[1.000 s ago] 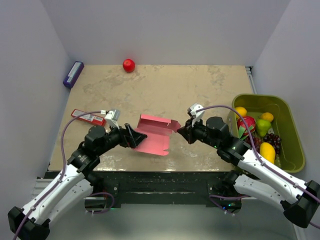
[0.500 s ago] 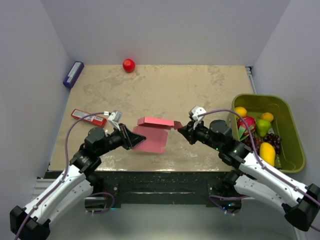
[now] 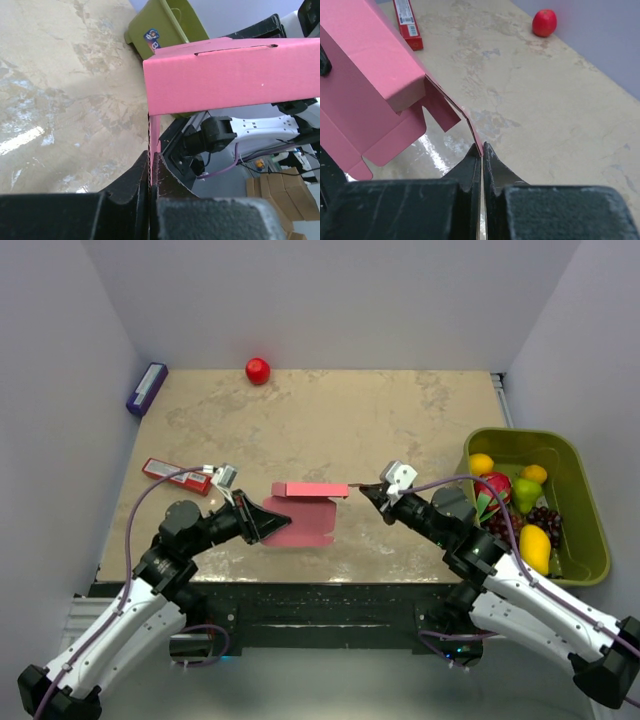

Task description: Fold the paper box

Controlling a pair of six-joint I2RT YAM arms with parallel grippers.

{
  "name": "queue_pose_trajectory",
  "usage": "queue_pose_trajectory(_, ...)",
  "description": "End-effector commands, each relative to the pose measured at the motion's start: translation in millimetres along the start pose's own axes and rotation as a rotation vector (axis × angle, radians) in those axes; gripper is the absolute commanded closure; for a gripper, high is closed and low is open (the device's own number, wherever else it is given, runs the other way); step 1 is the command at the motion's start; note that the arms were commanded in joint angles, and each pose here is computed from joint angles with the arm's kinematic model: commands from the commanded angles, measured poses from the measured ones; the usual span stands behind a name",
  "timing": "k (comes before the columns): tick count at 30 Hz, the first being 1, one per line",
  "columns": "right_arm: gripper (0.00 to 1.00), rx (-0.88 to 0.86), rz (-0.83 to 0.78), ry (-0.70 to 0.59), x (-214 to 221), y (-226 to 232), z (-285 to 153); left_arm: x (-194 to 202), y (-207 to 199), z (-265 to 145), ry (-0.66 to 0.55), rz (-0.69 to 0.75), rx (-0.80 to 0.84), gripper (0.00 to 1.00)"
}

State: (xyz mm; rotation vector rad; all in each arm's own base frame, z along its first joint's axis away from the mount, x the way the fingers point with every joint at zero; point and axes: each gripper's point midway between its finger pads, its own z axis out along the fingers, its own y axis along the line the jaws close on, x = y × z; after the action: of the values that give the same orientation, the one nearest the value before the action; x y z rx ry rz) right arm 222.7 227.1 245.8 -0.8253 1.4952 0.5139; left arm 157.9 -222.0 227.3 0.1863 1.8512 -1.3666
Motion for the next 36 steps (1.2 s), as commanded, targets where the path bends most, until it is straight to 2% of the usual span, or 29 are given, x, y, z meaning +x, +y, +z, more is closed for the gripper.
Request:
queue_pose_trajectory(1, 1.00, 0.127, -0.144, -0.137, -35, -28, -6, 23, -15, -9, 0.114, -0.034, 0.086, 1.00)
queue_pose_trajectory(6, 1.00, 0.106, -0.222, -0.113, -39, -29, -3, 32, -15, -14, 0.160, -0.047, 0.081, 1.00)
queue_pose_trajectory(13, 1.00, -0.010, -0.319, -0.051, -44, -17, 10, 45, -11, -21, 0.216, -0.059, 0.066, 1.00)
queue_pose_trajectory(18, 0.99, -0.097, -0.282, -0.051, -43, -1, 14, 43, -8, -20, 0.192, -0.072, 0.052, 1.00)
queue_pose_trajectory(23, 0.65, -0.124, -0.091, -0.057, -39, 11, 17, 6, 1, -10, -0.048, -0.128, -0.002, 1.00)
queue_pose_trajectory(26, 0.54, -0.039, 0.095, -0.012, -30, 4, 16, -15, 12, -8, -0.203, -0.159, -0.024, 1.00)
queue_pose_trajectory(30, 0.55, 0.026, 0.295, 0.060, -12, 3, 14, -19, 22, -5, -0.277, -0.222, -0.011, 1.00)
queue_pose_trajectory(33, 0.57, -0.006, 0.495, 0.054, -3, 20, 13, -15, 25, -2, -0.276, -0.248, 0.006, 1.00)
queue_pose_trajectory(34, 0.58, -0.065, 0.595, -0.007, -18, 31, 14, -13, 25, -1, -0.267, -0.249, 0.011, 1.00)
queue_pose_trajectory(36, 0.59, -0.075, 0.700, -0.026, -8, 37, 17, -10, 28, 0, -0.258, -0.255, 0.007, 1.00)
